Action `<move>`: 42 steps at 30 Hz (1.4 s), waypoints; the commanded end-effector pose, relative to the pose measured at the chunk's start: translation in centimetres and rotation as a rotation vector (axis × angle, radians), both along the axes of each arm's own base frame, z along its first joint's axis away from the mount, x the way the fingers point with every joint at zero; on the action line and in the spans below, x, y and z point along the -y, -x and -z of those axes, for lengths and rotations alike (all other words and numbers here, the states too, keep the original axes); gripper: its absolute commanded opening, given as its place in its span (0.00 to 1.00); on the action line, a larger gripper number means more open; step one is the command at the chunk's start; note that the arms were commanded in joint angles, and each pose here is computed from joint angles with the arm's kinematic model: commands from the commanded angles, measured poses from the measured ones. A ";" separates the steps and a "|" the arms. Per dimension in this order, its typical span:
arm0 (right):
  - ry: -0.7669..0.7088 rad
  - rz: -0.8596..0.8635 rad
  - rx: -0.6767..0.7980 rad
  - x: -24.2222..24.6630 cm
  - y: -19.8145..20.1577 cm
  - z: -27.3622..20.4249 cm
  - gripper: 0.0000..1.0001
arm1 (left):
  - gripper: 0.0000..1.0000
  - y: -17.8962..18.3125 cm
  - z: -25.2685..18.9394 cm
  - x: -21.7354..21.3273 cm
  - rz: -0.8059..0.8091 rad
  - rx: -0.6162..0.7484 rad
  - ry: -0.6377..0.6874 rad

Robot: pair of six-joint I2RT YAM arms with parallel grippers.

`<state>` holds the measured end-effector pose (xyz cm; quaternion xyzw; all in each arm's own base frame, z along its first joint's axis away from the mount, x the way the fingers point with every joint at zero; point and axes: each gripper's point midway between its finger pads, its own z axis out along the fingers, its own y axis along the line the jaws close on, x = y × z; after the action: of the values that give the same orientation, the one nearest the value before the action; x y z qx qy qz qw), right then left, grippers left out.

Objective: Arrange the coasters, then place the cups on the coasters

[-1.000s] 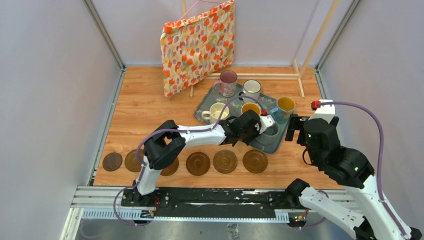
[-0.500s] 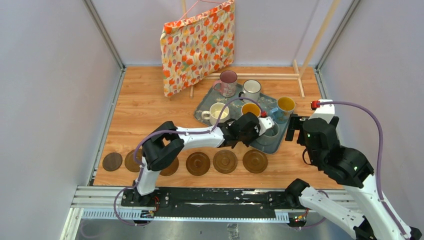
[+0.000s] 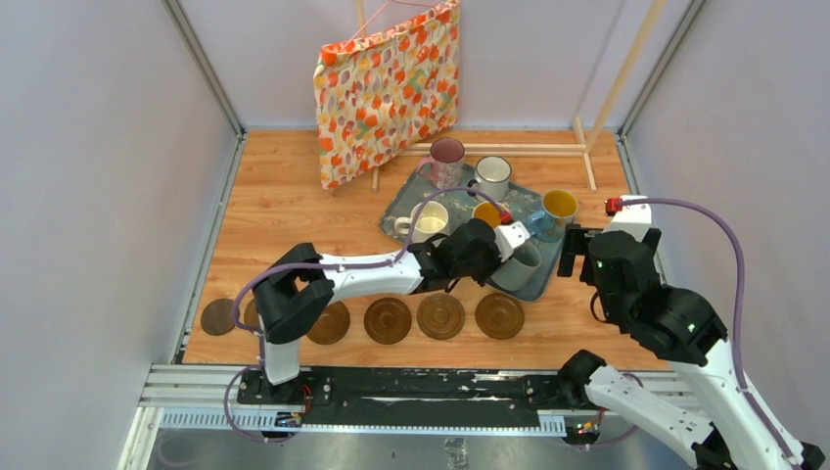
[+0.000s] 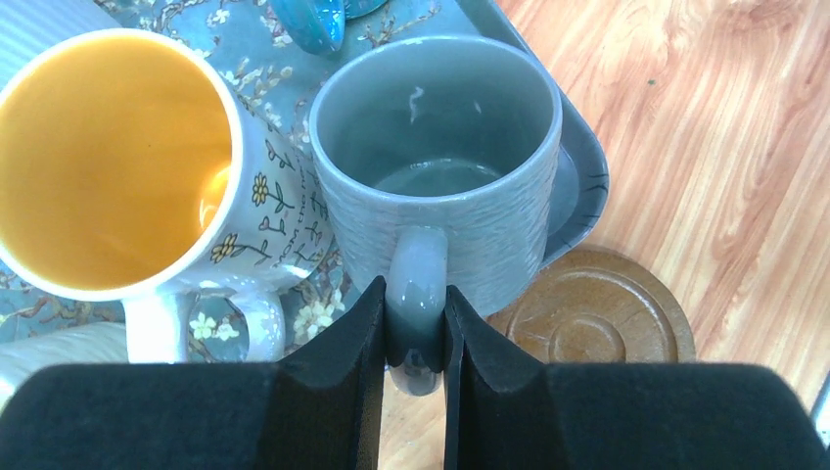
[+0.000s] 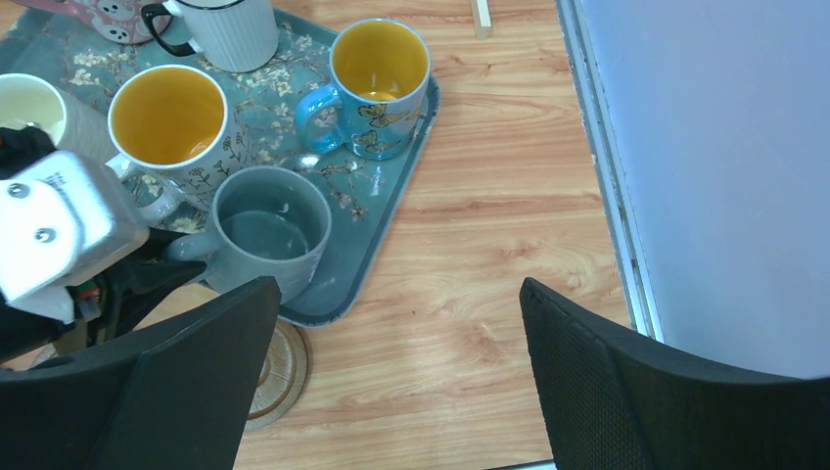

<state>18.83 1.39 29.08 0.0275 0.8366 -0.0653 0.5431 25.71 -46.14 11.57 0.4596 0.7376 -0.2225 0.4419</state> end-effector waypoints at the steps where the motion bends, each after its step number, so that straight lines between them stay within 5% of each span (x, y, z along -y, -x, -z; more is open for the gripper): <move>1: 0.035 0.025 -0.008 0.6 0.1 0.5 0.98 | 0.00 0.3 -5.7 1.2 -0.008 0.053 0.189; 24: 0.039 0.008 -0.030 -0.1 -0.4 1.4 0.98 | 0.01 0.9 2.5 1.2 -0.055 -0.071 0.086; 42: 0.039 -0.001 -0.039 -0.3 -0.4 1.6 0.98 | 0.39 -0.2 4.6 1.9 -0.087 -0.067 0.049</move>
<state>19.18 1.67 27.85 0.0194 0.8440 -0.0769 0.5305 25.00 -47.32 6.90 0.4184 0.7647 -0.2429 0.4256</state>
